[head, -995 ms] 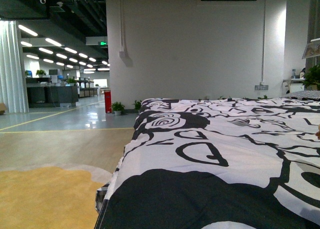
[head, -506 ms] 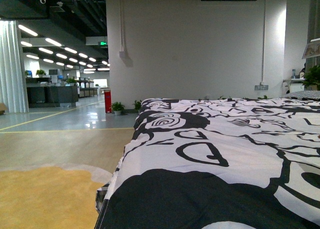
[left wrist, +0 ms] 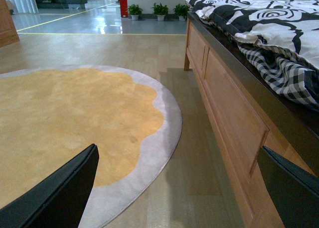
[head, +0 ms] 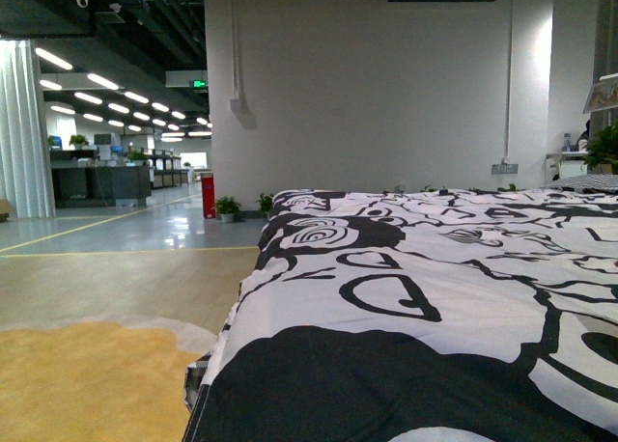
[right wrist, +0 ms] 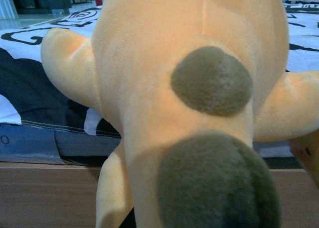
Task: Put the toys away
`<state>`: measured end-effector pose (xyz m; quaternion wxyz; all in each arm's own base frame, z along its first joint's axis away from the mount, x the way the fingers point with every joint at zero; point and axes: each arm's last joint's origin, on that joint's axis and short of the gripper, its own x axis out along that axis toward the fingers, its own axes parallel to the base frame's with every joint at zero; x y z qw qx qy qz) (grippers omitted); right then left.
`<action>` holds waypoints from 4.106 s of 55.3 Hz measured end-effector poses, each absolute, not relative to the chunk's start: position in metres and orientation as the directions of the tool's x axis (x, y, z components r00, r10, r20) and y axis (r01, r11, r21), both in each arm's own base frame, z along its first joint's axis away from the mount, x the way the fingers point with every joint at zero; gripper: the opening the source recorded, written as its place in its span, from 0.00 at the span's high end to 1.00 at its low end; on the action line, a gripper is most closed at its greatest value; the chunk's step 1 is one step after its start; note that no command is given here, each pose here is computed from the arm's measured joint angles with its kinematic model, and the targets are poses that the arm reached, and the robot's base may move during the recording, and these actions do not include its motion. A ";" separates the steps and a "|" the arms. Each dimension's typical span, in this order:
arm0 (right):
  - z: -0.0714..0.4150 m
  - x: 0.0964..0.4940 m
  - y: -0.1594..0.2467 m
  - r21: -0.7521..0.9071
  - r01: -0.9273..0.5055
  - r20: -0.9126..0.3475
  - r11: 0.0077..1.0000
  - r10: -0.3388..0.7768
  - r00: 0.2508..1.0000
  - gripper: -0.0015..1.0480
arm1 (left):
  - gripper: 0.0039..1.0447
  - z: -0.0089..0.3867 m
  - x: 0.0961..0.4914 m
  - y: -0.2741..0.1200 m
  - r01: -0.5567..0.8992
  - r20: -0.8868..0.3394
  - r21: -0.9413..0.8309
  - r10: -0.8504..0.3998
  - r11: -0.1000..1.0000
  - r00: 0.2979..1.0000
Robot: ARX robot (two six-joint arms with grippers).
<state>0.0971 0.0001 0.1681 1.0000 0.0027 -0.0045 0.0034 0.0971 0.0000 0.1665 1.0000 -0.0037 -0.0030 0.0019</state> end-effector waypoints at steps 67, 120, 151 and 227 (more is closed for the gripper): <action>0.168 0.097 0.000 0.006 0.000 0.007 1.000 0.000 1.000 0.93 | 0.06 0.167 0.097 0.000 0.001 0.006 -0.007 -0.001 1.000 1.000; 0.168 0.097 0.000 0.006 -0.002 0.006 1.000 0.002 1.000 0.93 | 0.06 0.167 0.097 0.000 0.003 0.006 -0.007 -0.003 1.000 1.000; 0.168 0.097 0.000 0.006 -0.002 0.006 1.000 0.002 1.000 0.93 | 0.06 0.167 0.097 0.000 0.003 0.006 -0.007 -0.003 1.000 1.000; 0.168 0.097 0.000 0.006 -0.002 0.006 1.000 0.002 1.000 0.93 | 0.06 0.167 0.097 0.000 0.003 0.006 -0.007 -0.003 1.000 1.000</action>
